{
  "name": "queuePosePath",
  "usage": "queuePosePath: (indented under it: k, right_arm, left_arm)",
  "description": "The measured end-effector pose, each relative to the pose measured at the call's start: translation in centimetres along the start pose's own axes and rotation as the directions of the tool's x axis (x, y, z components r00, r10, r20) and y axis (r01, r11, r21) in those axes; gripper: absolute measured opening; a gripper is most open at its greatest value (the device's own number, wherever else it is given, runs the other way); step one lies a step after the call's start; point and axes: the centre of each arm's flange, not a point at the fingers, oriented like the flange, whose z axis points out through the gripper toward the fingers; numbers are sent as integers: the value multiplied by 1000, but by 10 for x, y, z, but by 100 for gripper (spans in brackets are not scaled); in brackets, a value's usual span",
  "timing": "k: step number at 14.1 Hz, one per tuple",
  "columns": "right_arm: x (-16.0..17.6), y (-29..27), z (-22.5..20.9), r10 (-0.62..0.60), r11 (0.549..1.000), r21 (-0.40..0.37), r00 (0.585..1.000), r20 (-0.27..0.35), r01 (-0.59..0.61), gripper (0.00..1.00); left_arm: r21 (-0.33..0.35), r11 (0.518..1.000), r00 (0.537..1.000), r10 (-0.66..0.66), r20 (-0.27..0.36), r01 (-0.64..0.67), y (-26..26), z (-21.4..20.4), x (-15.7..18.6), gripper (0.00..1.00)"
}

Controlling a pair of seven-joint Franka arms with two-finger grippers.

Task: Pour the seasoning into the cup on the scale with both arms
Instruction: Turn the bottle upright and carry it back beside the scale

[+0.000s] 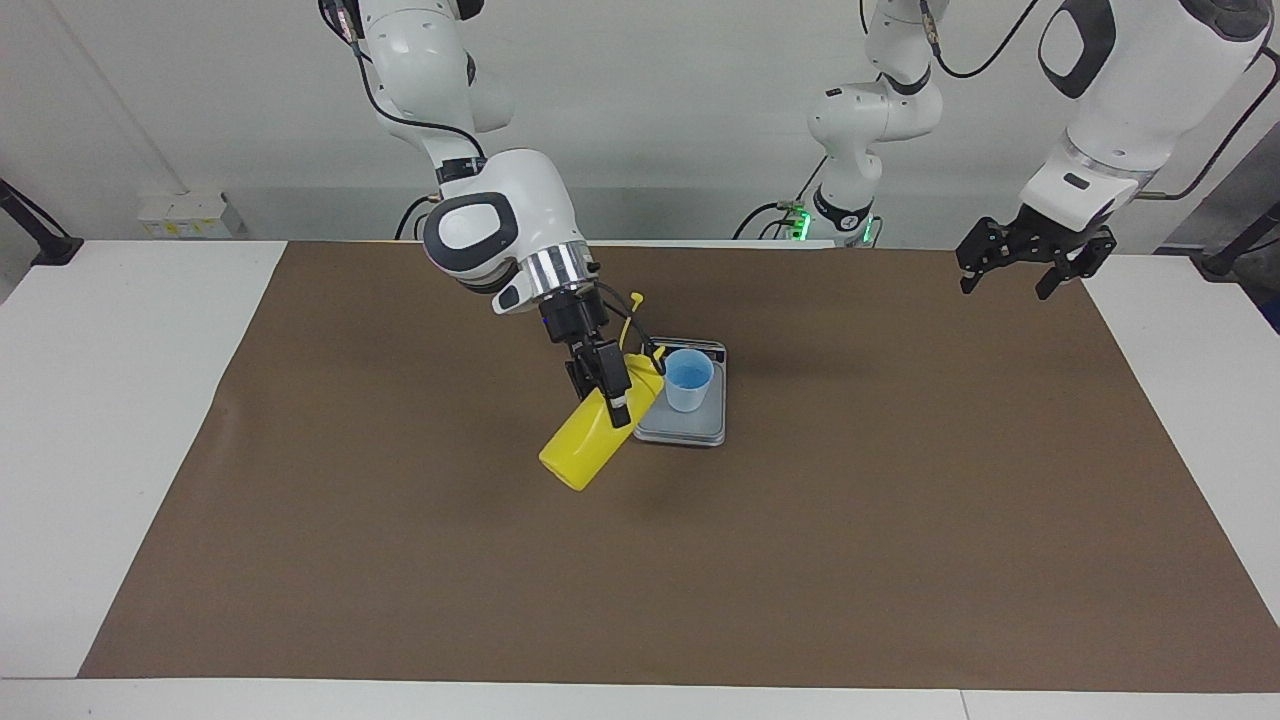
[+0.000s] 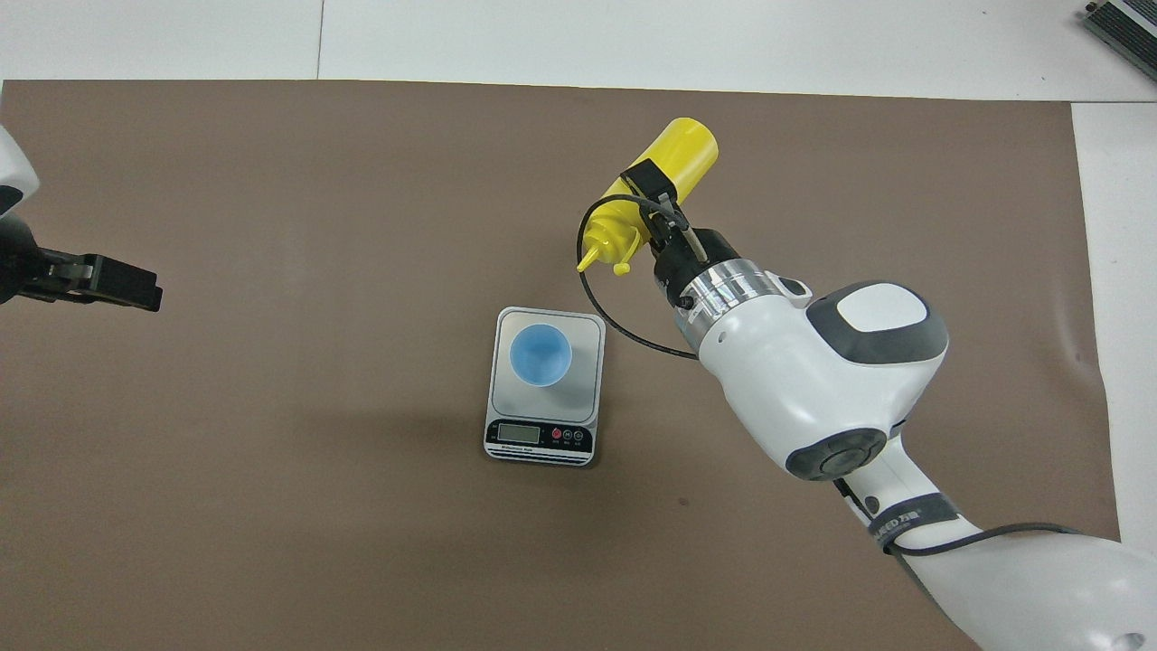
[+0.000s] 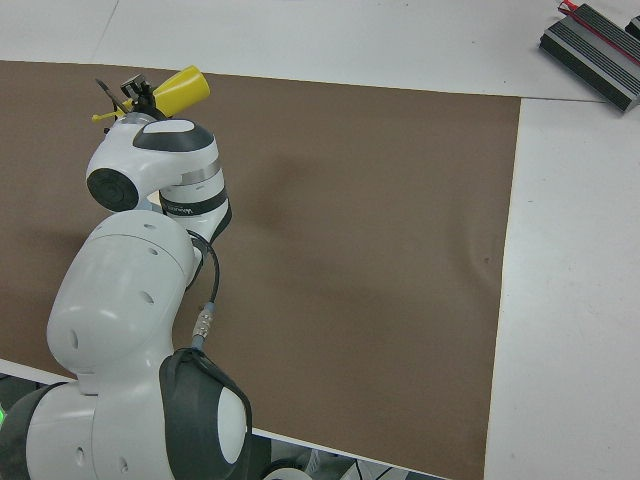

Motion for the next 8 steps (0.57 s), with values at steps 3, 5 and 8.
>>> queuePosePath:
  k: [3,5,8]
  right_arm:
    - [-2,-18,-4,147,989,19,989,10,-148,54]
    - [-6,-33,-8,267,963,33,963,25,-268,54]
    - [-7,-58,-19,428,901,57,902,52,-431,54]
  left_arm:
    - [0,1000,1000,-7,-2,7,-3,-1,-1,100]
    - [0,1000,1000,-7,-2,7,-3,-1,-1,100]
    - [0,1000,1000,-7,-2,7,-3,-1,-1,100]
